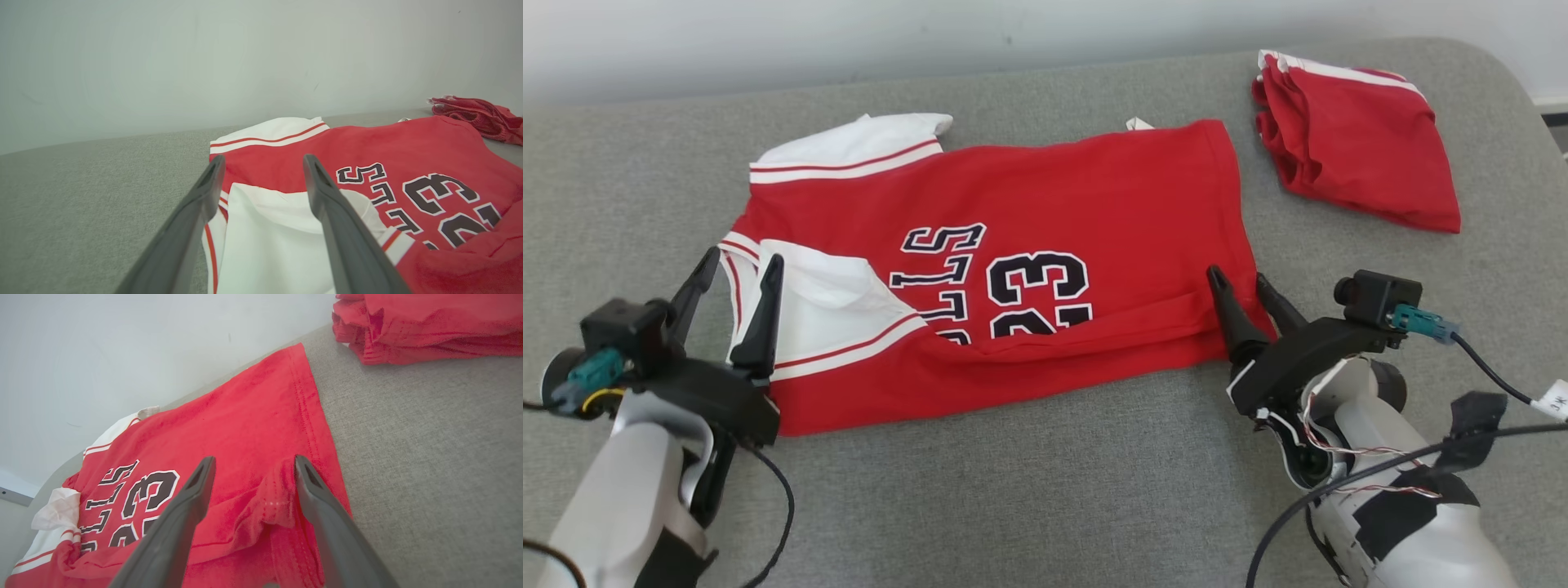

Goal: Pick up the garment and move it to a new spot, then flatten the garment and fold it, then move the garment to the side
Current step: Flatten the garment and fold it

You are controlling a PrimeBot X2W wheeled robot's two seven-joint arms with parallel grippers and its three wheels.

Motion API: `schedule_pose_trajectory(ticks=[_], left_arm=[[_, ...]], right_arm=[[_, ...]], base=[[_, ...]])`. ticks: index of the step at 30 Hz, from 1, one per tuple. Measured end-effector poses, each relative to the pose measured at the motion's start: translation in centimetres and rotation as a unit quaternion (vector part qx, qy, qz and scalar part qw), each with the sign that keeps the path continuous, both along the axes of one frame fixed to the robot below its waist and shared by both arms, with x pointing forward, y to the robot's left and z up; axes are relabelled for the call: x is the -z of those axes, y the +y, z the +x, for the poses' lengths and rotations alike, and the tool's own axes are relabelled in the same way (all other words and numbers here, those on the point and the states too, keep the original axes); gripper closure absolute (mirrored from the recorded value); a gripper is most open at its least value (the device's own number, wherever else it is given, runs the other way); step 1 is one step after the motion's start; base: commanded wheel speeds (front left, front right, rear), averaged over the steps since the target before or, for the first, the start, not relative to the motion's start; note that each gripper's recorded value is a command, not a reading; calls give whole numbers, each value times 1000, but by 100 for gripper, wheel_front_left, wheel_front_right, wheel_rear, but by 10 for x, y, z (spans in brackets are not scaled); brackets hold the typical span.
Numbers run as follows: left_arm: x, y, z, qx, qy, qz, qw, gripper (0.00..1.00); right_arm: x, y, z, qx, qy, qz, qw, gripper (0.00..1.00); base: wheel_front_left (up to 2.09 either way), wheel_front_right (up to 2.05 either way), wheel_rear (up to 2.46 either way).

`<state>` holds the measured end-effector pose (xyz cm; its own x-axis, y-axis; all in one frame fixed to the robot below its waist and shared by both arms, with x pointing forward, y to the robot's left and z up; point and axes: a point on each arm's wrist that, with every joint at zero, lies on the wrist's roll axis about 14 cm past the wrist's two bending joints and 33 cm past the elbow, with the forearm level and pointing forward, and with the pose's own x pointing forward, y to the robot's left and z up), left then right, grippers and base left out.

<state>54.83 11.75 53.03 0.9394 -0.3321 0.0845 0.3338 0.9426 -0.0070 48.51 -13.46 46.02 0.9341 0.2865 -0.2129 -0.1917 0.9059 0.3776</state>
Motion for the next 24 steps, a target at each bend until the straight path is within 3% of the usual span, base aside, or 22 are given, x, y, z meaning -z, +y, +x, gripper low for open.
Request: schedule_pose_trajectory(ticks=[10, 24], left_arm=[[-1, 23, -42, -37, -15, -10, 999, 0], [37, 28, -72, -67, 27, -21, 997, 0]], right_arm=[[0, -4, -21, -32, -40, -69, 996, 0], [27, -16, -34, -33, -19, -111, 993, 0]], base=[[0, 0, 0], [0, 0, 0]])
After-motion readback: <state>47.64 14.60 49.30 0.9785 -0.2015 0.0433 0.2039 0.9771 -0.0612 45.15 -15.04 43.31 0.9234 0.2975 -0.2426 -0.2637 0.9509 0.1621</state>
